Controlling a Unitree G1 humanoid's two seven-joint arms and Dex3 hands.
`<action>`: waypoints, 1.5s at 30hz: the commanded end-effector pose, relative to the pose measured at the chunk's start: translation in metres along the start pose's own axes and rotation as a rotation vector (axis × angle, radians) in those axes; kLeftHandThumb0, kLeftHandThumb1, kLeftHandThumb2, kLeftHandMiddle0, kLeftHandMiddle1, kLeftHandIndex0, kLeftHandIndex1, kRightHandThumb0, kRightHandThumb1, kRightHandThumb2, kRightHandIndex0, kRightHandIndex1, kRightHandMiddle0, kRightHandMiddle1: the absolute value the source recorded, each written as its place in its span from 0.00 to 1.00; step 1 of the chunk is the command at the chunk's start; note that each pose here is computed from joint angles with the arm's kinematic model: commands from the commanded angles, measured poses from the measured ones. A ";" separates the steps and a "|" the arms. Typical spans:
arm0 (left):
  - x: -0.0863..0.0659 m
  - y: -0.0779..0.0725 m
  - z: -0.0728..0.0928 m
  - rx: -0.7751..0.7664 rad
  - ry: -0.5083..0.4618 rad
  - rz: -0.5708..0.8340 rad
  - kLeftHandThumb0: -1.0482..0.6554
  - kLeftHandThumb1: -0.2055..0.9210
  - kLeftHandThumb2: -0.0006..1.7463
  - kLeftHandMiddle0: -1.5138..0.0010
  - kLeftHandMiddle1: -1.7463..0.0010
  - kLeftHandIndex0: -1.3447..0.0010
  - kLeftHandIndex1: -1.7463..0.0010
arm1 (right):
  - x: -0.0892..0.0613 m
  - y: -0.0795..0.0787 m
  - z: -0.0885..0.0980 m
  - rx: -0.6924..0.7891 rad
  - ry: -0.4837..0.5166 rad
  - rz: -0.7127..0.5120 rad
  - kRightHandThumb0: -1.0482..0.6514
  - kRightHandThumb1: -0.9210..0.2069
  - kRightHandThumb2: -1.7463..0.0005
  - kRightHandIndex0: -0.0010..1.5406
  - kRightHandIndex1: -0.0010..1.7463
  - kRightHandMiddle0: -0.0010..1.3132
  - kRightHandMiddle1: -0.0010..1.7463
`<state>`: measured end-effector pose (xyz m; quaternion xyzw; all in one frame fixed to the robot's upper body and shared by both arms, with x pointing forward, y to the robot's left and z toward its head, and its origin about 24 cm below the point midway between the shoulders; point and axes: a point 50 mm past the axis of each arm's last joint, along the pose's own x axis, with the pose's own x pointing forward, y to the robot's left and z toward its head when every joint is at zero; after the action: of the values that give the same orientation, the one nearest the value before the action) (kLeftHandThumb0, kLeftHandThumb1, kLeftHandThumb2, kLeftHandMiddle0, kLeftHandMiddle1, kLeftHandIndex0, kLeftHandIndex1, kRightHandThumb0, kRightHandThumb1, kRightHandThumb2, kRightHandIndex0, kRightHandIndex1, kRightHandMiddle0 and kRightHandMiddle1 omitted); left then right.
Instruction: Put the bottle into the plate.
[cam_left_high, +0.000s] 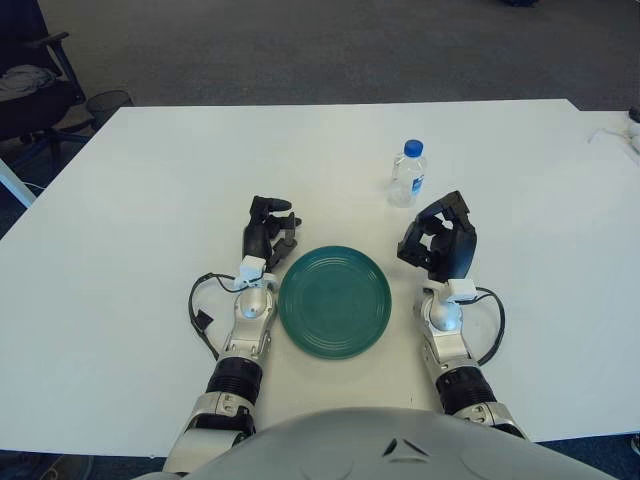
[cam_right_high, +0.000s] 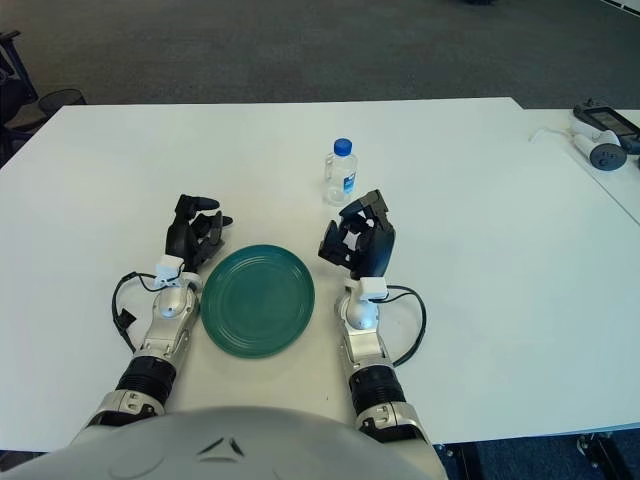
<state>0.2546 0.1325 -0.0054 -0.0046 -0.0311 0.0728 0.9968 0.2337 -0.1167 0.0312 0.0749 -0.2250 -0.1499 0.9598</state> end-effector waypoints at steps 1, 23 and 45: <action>-0.035 0.018 -0.043 0.068 0.239 0.030 0.40 0.92 0.37 0.59 0.35 0.82 0.00 | -0.110 -0.047 -0.038 -0.175 0.409 -0.122 0.34 0.55 0.24 0.78 1.00 0.47 1.00; -0.032 0.017 -0.043 0.074 0.252 0.052 0.40 0.89 0.40 0.59 0.34 0.80 0.00 | -0.071 -0.078 -0.013 -0.230 0.185 -0.436 0.34 0.55 0.24 0.74 1.00 0.47 1.00; -0.030 0.018 -0.041 0.068 0.256 0.058 0.40 0.86 0.42 0.60 0.34 0.79 0.00 | -0.061 -0.080 -0.015 -0.179 0.133 -0.442 0.35 0.51 0.27 0.73 1.00 0.44 1.00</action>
<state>0.2517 0.1336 -0.0120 0.0038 -0.0014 0.0818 0.9966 0.2090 -0.1681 0.0285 0.1030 -0.2410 -0.3637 0.8939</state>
